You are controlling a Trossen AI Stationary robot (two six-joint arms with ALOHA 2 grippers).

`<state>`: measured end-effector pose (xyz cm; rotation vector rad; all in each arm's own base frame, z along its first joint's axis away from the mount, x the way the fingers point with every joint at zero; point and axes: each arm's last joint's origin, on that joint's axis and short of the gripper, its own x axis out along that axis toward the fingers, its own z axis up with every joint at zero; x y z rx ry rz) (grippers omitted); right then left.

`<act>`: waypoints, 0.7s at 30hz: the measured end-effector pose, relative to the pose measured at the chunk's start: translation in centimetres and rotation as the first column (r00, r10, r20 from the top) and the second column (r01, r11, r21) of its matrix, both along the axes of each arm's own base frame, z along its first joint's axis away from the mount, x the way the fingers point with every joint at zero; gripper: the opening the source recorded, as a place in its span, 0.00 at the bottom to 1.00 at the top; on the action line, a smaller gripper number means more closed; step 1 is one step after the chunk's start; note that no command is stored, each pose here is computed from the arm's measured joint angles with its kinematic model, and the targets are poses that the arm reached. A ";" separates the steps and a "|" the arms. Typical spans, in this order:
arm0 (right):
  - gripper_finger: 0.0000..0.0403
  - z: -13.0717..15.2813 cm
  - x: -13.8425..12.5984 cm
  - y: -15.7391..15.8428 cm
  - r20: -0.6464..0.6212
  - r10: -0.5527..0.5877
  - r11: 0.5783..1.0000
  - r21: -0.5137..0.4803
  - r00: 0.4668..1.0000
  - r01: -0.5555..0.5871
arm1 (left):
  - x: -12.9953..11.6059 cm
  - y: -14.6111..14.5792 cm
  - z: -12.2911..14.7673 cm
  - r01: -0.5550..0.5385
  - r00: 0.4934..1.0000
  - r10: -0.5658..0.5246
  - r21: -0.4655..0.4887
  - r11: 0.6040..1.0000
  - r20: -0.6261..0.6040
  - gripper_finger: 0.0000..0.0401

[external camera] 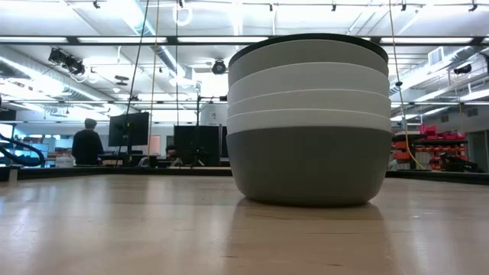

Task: Nest bowls inside each other
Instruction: Return to Home Position

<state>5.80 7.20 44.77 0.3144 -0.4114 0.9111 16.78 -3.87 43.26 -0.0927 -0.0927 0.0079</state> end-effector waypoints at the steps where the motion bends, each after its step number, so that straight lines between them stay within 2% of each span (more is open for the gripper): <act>1: 0.12 0.0 -0.4 -0.5 -0.004 0.007 1.000 0.013 1.000 -0.007 | -0.4 0.0 0.0 0.042 0.999 -0.042 0.004 0.999 0.023 0.06; 4: 0.12 0.0 -1.0 -1.2 -0.012 0.024 0.999 0.042 1.000 -0.023 | -1.8 0.1 0.0 0.141 0.988 -0.141 0.006 0.990 0.066 0.07; 6: 0.12 0.1 -1.0 -1.2 -0.010 0.026 0.998 0.050 1.000 -0.025 | -2.7 0.3 0.3 0.152 0.985 -0.151 -0.005 0.988 0.086 0.08; 10: 0.12 1.0 -1.2 -1.3 0.054 0.063 0.987 0.143 0.997 -0.070 | -4.4 0.8 0.7 0.184 0.979 -0.164 -0.186 0.965 0.117 0.09; 14: 0.12 2.0 -1.4 -0.8 0.232 0.196 0.962 0.142 0.953 -0.233 | -5.2 1.0 0.9 0.209 0.974 -0.175 -0.281 0.937 0.142 0.09; 18: 0.12 2.7 -1.7 -0.4 0.341 0.325 0.913 0.128 0.882 -0.387 | -5.6 1.0 1.0 0.259 0.963 -0.223 -0.295 0.920 0.151 0.08; 21: 0.12 2.6 -2.0 -0.6 0.349 0.362 0.902 0.104 0.864 -0.420 | -6.5 1.0 1.4 0.337 0.937 -0.292 -0.271 0.901 0.193 0.07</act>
